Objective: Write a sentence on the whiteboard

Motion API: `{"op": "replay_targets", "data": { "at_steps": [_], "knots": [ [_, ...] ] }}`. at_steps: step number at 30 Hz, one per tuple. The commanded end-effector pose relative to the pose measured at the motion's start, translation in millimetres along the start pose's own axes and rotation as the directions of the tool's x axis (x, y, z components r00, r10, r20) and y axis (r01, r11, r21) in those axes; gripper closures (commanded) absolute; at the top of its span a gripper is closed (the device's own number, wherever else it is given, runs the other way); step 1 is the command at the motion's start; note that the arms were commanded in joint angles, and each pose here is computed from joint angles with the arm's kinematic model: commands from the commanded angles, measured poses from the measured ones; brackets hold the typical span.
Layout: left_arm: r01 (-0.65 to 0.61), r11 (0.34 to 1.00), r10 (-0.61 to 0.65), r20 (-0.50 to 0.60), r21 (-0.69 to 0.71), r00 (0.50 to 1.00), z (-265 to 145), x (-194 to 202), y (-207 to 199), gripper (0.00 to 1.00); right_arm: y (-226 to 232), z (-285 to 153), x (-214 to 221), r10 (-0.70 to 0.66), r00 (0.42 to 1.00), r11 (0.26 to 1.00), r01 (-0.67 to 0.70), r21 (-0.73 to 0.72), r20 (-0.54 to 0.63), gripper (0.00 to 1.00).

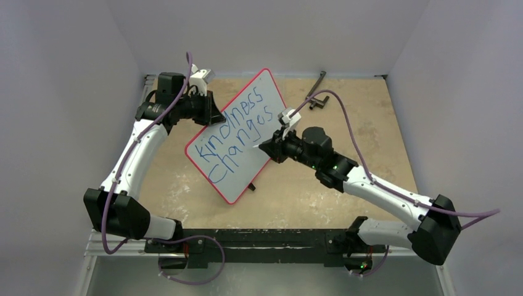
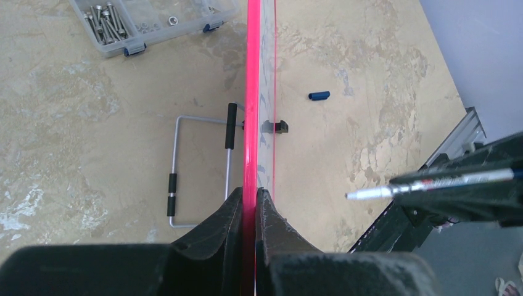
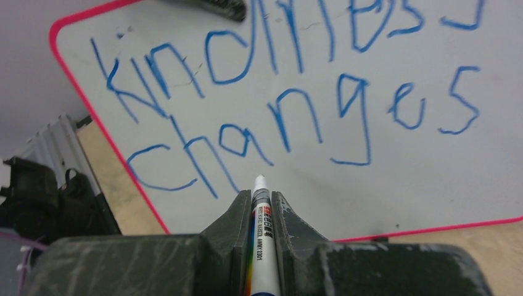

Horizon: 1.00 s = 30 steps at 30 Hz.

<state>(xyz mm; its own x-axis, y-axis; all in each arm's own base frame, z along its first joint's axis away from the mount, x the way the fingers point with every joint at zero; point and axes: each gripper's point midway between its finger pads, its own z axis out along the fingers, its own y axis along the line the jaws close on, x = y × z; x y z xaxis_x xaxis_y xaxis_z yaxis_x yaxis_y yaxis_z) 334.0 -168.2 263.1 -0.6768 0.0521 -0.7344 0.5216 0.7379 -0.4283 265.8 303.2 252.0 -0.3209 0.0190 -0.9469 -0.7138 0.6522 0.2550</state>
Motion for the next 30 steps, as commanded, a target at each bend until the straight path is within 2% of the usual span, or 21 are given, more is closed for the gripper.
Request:
{"op": "replay_targets", "data": {
  "at_steps": [1, 9, 15, 19, 30],
  "knots": [
    [-0.044, 0.999, 0.044, 0.0, -0.005, 0.999, -3, 2, -2, 1.0, 23, -1, 12, -0.041, 0.999, 0.998, 0.042, -0.052, 0.026, 1.0],
    [-0.043, 0.999, 0.042, -0.008, -0.013, 0.999, -1, 3, 1, 1.0, 58, 5, 50, -0.078, 0.997, 0.98, 0.076, -0.181, -0.001, 1.0],
    [-0.044, 0.999, 0.044, -0.013, -0.023, 0.999, -1, 4, 3, 1.0, 82, 22, 79, -0.113, 0.993, 0.975, 0.106, -0.196, -0.022, 1.0],
    [-0.043, 0.999, 0.042, -0.017, -0.023, 0.999, 0, 5, 4, 1.0, 88, 30, 92, -0.105, 0.994, 0.979, 0.103, -0.174, -0.007, 1.0],
    [-0.036, 0.999, 0.036, -0.023, -0.018, 0.999, 0, 6, 3, 1.0, 57, 35, 94, -0.037, 0.998, 0.999, 0.037, -0.007, 0.054, 1.0]
  ]
}}
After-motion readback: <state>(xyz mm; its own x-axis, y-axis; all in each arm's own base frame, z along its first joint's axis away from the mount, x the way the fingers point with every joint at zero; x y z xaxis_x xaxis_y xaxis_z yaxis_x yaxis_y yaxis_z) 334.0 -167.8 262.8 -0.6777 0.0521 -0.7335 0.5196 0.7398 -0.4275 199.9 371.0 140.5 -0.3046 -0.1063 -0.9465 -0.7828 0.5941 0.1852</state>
